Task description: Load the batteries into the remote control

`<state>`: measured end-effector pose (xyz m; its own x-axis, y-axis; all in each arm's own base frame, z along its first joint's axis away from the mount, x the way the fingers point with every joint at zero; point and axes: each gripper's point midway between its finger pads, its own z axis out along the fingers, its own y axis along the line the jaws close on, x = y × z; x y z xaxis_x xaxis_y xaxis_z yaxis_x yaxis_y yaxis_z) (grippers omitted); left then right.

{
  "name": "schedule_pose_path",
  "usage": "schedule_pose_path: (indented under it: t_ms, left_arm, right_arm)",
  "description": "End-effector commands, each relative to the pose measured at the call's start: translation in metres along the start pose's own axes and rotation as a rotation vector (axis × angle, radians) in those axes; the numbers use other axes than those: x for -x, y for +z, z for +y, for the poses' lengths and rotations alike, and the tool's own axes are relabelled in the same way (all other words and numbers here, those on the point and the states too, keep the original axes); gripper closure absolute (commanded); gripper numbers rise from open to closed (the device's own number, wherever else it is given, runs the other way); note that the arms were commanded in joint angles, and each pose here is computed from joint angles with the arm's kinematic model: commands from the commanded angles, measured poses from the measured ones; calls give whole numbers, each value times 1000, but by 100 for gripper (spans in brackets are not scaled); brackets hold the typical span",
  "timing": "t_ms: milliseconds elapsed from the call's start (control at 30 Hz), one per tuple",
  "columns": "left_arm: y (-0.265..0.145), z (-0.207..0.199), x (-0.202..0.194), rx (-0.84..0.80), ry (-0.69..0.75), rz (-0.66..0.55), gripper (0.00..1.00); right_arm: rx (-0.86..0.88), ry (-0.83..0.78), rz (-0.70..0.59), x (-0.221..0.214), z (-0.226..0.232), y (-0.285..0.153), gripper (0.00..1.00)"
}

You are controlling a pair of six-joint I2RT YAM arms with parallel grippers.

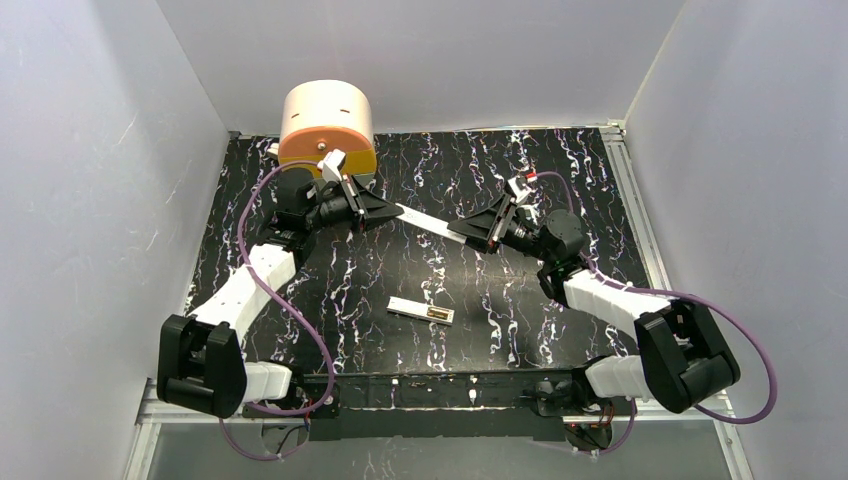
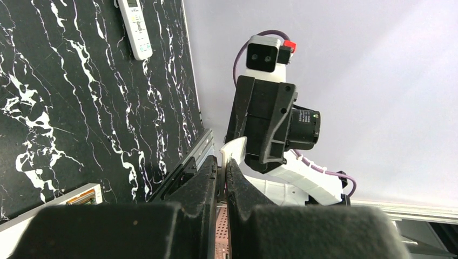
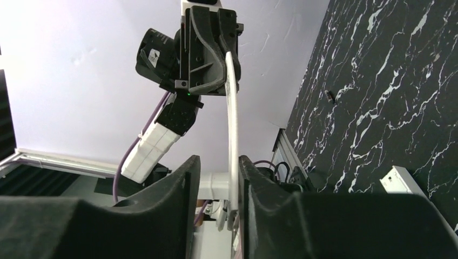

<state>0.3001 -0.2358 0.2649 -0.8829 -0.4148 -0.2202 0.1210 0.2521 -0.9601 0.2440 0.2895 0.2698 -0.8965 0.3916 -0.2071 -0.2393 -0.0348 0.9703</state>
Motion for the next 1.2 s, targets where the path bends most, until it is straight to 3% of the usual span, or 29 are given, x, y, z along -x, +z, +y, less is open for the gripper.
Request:
schedule_pose_path:
  t_ms: [0,167,200,333,400,467,567,667,767,867,1167]
  left_arm:
    - [-4,-3,0,-11,24,-21,100]
    - [-8,-3,-3,-12,34,-27,97]
    - [-8,-1,-4,-7,28,-27,87]
    - [-9,20,-9,42,31,-30,51]
    - [-13,49,-12,161,49,-49,39]
    - [-29,92,-19,384,62,-55,31]
    - [-49,128,-29,553,103,-44,30]
    - [-59,144,-45,594,94,-8,30]
    - [-64,157,-63,599,53,30,39]
    - [-66,165,-77,598,16,55,47]
    - [-66,187,-97,611,-38,103,50]
  right_arm:
    - [42,-45,5,0,16,0,67]
    - [-6,-19,29,0,5,4,94]
    - [-24,-18,36,-1,1,4,99]
    - [-165,13,82,-9,-30,1,99]
    - [-270,24,140,-20,-55,-5,99]
    - [-347,30,180,-29,-74,-11,99]
    - [-402,48,241,-47,-93,-16,99]
    - [-423,75,296,-67,-111,-16,99]
    - [-436,93,327,-87,-123,-10,99]
    - [-450,86,278,-89,-132,-7,99]
    - [-531,117,215,-102,-160,-12,99]
